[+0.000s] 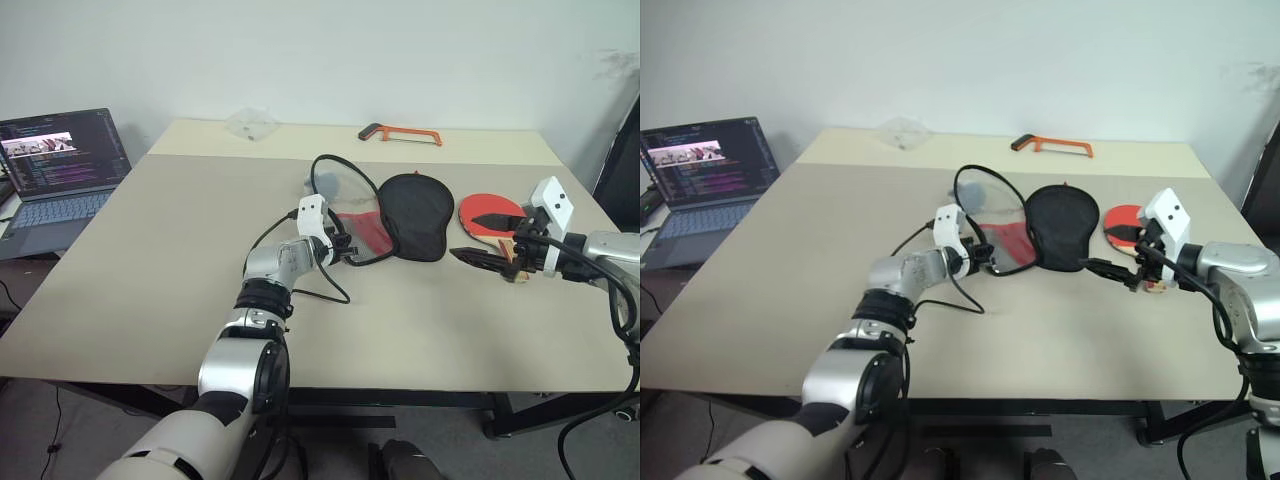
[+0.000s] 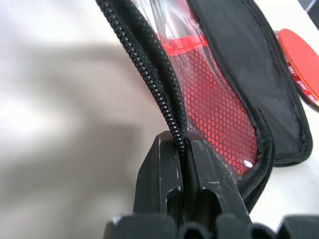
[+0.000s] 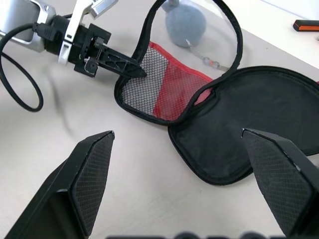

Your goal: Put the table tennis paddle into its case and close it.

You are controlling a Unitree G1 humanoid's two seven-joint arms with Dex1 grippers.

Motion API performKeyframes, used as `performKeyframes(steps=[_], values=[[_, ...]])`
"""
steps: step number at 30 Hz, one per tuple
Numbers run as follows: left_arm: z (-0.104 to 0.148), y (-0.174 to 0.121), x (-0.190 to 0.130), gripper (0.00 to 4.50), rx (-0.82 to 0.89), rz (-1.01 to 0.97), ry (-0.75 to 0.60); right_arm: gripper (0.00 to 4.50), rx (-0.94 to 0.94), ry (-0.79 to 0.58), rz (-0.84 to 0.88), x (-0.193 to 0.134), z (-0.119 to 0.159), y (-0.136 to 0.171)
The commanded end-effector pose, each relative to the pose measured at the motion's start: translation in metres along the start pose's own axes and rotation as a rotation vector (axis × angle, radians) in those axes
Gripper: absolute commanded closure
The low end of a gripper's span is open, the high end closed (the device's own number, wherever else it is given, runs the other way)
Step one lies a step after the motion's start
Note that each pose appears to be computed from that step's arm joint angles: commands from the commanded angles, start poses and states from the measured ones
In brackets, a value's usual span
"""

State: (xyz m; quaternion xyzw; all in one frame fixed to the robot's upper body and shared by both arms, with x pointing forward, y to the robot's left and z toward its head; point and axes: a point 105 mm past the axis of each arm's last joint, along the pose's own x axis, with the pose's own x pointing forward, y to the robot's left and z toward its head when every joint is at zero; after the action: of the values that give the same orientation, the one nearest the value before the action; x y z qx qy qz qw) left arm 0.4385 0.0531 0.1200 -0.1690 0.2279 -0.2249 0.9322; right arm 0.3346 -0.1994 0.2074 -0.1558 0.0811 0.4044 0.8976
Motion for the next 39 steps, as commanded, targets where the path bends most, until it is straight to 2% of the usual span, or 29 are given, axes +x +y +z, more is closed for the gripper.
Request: performKeyframes(steps=[1,9,19,23,28,30,32,35,39], values=[[0.016,-0.012,-0.008,4.41,-0.017,0.008,-0.084,0.0,-0.036,-0.036,-0.011,-0.007,0.014,0.001],[0.01,-0.015,-0.018,4.41,-0.041,0.096,-0.144,0.0,-0.035,-0.027,-0.015,-0.01,0.012,0.001],[-0.006,-0.033,-0.013,4.41,0.008,0.035,-0.078,0.0,-0.013,0.001,-0.07,-0.006,0.009,-0.007],[-0.009,-0.026,-0.014,3.4,-0.015,0.062,-0.056,0.0,0.016,0.02,-0.108,-0.005,0.005,-0.013],[-0.004,-0.02,-0.021,1.6,0.025,0.053,-0.053,0.0,0.059,0.074,-0.2,-0.005,-0.003,-0.027],[0.002,-0.014,-0.026,0.91,0.084,0.071,-0.072,0.0,0.067,0.11,-0.29,-0.005,-0.008,-0.041],[0.011,-0.006,-0.043,0.16,0.218,0.037,-0.069,0.0,0.182,0.185,-0.534,-0.008,-0.027,-0.077],[0.011,0.0,-0.065,0.16,0.323,-0.031,-0.025,0.0,0.252,0.252,-0.682,-0.011,-0.042,-0.096],[0.016,0.028,-0.11,0.16,0.433,-0.071,0.025,0.0,0.321,0.312,-0.804,-0.011,-0.061,-0.112]])
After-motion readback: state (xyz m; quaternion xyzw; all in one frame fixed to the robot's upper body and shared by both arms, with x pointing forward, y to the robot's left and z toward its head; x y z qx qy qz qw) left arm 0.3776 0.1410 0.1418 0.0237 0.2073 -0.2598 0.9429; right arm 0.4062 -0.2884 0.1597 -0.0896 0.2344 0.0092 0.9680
